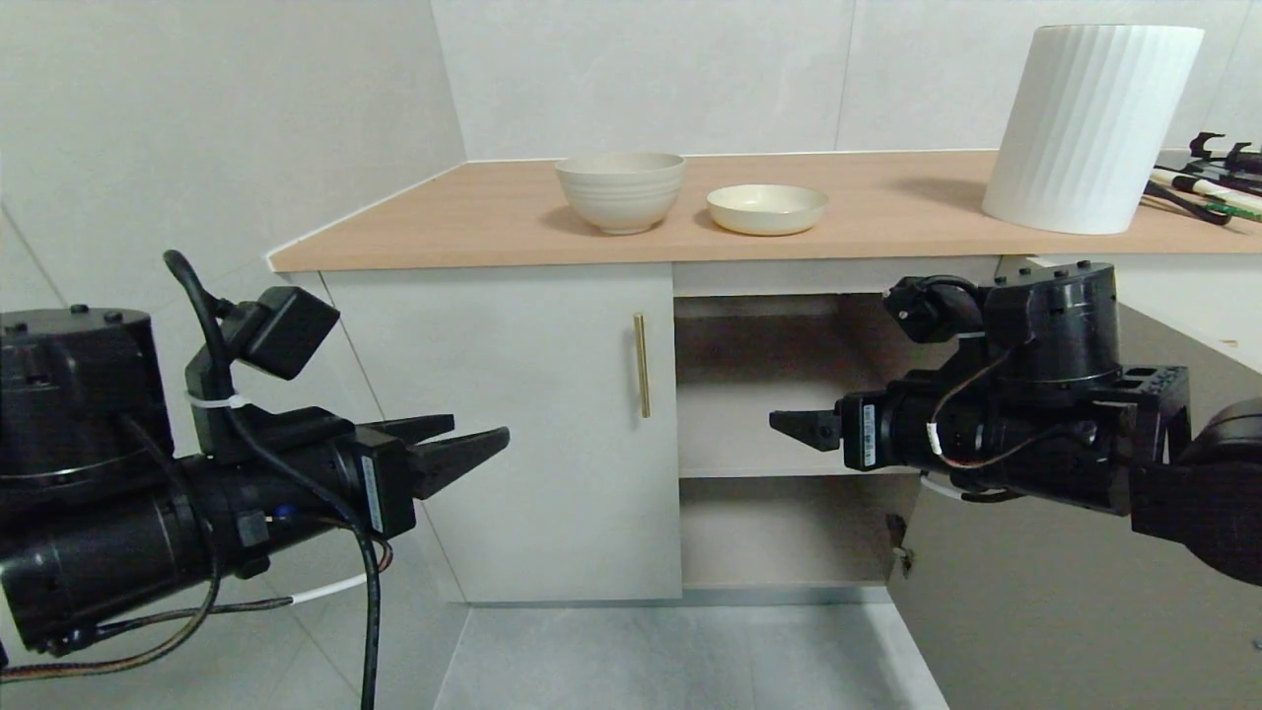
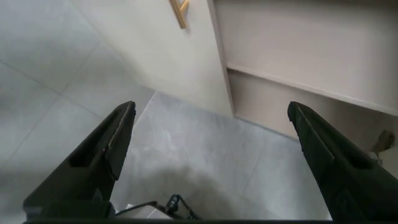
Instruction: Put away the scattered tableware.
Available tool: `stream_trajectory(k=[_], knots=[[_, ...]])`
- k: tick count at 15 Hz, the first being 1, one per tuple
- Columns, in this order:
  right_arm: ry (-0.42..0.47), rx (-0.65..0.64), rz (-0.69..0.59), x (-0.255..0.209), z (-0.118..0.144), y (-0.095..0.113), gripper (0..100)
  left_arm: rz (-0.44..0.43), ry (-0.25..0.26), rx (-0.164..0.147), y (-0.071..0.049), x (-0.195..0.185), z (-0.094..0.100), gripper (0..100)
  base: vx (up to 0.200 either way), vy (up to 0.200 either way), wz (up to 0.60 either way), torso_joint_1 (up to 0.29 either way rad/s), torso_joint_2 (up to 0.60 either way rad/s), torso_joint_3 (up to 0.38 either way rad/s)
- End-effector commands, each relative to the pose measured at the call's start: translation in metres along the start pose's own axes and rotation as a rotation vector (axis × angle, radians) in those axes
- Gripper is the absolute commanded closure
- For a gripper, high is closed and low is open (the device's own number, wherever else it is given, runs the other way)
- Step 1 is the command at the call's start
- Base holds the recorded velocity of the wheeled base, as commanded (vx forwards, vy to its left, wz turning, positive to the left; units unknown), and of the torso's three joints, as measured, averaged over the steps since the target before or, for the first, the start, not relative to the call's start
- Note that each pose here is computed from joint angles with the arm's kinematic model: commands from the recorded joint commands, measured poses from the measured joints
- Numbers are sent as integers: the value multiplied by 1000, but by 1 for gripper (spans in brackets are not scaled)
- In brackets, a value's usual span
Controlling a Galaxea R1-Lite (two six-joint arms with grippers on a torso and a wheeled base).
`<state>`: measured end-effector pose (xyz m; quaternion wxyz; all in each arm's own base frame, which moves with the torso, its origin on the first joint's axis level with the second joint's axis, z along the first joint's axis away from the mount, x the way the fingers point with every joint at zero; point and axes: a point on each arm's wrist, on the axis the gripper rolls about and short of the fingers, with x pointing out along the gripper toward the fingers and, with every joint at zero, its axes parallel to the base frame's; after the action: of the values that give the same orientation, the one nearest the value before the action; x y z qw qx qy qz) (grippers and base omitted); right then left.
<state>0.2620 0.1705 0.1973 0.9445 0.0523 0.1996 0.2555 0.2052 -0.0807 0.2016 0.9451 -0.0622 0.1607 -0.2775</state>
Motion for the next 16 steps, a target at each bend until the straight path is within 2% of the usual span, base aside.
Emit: stream_trajectory(k=[1, 3, 9, 16], knots=[[-16, 0, 7, -5, 3, 2, 0, 15, -8, -1, 4, 2, 0, 0, 0, 0, 0, 0, 0, 0], [-11, -5, 18, -14, 6, 7, 0, 18, -37, 2, 4, 0, 1, 0, 0, 0, 0, 0, 0, 0], [4, 13, 41, -22, 7, 15, 0, 36, -50, 2, 7, -1, 4, 0, 0, 0, 0, 0, 0, 0], [44, 5, 63, -24, 1, 21, 0, 47, -58, 1, 9, -3, 6, 0, 200, 0, 0, 5, 2, 2]])
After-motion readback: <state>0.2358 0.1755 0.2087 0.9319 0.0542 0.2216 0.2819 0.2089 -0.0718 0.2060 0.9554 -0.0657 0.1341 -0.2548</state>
